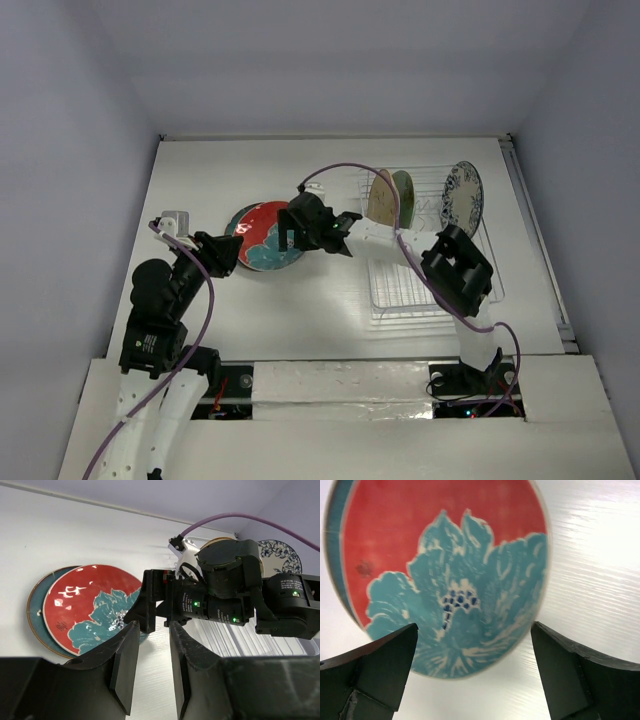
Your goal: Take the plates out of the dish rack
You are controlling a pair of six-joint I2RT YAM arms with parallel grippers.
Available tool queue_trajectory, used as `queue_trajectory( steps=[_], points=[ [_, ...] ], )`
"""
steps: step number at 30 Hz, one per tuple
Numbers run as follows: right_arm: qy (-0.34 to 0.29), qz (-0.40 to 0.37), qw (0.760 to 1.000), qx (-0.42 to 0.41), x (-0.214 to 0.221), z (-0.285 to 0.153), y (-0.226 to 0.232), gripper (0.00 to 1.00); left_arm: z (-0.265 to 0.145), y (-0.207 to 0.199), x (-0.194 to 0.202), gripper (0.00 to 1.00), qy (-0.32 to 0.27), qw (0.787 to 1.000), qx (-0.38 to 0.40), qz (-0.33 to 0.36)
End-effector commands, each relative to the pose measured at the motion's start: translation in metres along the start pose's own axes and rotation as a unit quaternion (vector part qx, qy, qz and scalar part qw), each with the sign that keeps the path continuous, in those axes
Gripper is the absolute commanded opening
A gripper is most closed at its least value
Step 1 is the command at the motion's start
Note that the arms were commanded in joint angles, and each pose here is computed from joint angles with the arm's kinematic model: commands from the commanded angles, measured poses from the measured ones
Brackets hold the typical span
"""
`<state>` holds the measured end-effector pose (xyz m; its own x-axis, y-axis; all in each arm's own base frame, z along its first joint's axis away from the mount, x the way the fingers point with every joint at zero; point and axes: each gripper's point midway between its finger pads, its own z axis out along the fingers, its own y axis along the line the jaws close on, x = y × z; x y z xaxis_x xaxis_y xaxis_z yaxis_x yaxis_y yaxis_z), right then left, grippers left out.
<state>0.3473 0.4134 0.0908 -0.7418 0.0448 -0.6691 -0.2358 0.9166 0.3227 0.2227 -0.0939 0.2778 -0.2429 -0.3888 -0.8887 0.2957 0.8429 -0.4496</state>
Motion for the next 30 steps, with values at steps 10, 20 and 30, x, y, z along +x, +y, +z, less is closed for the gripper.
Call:
queue_trajectory(
  steps=[10, 20, 30],
  points=[
    [-0.04, -0.044, 0.998, -0.017, -0.038, -0.026, 0.017, 0.87, 0.001, -0.005, -0.011, 0.28, -0.021, 1.0, 0.011, 0.004],
    [-0.205, -0.055, 0.975, 0.068, -0.132, -0.167, -0.035, 0.0, 0.0, -0.005, -0.012, 0.28, -0.024, 1.0, 0.012, 0.004],
    [-0.292, 0.087, 0.895, 0.325, -0.137, -0.301, -0.284, 0.39, -0.003, -0.009, -0.012, 0.28, -0.028, 0.999, 0.021, 0.006]
  ],
)
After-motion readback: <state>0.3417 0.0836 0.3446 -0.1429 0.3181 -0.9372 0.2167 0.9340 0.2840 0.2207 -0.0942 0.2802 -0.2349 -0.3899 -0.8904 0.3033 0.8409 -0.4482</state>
